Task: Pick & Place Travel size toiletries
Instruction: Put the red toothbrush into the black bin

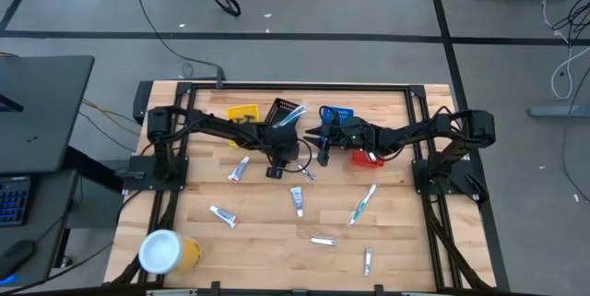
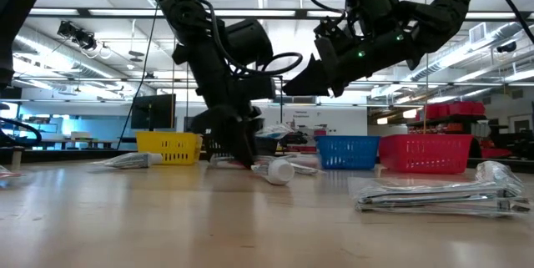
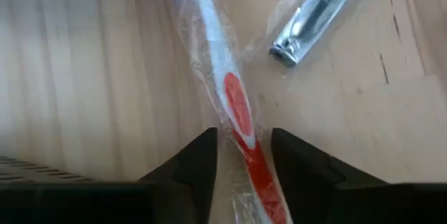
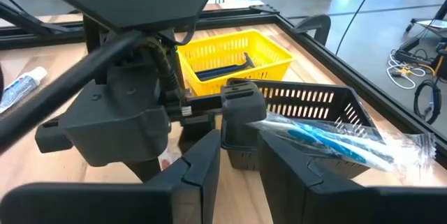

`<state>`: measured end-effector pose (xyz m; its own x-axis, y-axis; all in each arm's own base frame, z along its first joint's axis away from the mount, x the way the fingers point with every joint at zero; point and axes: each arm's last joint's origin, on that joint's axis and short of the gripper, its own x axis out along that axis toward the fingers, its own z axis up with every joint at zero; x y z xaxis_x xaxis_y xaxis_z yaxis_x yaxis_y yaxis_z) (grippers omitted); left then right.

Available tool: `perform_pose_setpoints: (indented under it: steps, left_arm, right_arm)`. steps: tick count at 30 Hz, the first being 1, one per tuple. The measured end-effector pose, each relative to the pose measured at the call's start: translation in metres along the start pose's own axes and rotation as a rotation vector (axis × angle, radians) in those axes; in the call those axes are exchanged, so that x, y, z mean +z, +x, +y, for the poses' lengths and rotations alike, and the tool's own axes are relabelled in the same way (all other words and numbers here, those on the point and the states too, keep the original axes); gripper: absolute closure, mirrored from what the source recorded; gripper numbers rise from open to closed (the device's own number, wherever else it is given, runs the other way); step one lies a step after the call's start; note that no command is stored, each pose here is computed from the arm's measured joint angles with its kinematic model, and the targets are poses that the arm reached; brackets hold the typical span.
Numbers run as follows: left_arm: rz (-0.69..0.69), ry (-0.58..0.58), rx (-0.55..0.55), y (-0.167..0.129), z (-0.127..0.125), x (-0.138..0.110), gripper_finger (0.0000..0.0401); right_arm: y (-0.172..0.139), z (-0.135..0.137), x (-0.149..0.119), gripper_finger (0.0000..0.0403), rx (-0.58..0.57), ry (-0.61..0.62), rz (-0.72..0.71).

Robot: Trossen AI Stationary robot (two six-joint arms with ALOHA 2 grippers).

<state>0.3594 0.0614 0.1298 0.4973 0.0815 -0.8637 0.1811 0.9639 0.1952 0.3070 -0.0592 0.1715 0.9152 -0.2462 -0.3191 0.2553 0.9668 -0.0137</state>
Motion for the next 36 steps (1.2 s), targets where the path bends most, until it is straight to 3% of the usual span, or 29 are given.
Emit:
perform_pose_setpoints:
  steps: [8, 14, 20, 23, 26, 31, 36]
  left_arm:
    - [0.007, -0.011, -0.01, -0.001, -0.001, -0.001, 0.0377]
    - [-0.03, -0.02, 0.015, -0.019, -0.004, 0.008, 0.0378]
    - [-0.124, -0.116, 0.043, -0.07, -0.001, 0.018, 0.0396]
    - [-0.101, -0.172, 0.039, -0.097, -0.002, 0.014, 0.0392]
    - [-0.045, -0.266, 0.146, -0.12, -0.003, 0.007, 0.0397]
    - [-0.062, -0.451, 0.474, -0.147, 0.012, 0.001, 0.0396]
    - [-0.225, -0.615, 0.497, -0.142, 0.029, 0.003, 0.0396]
  right_arm:
    - [0.0, 0.0, 0.0, 0.0297, 0.0, 0.0, -0.001]
    - [0.0, 0.0, 0.0, 0.0297, 0.0, 0.0, 0.001]
    - [0.0, 0.0, -0.004, 0.0297, -0.001, -0.003, 0.045]
    - [-0.001, -0.001, -0.008, 0.0297, -0.026, -0.008, 0.088]
    - [-0.002, -0.003, -0.011, 0.0297, -0.106, -0.016, 0.127]
    - [-0.004, -0.005, -0.02, 0.0297, -0.137, -0.031, 0.222]
    - [-0.005, -0.003, -0.024, 0.0297, -0.088, -0.031, 0.264]
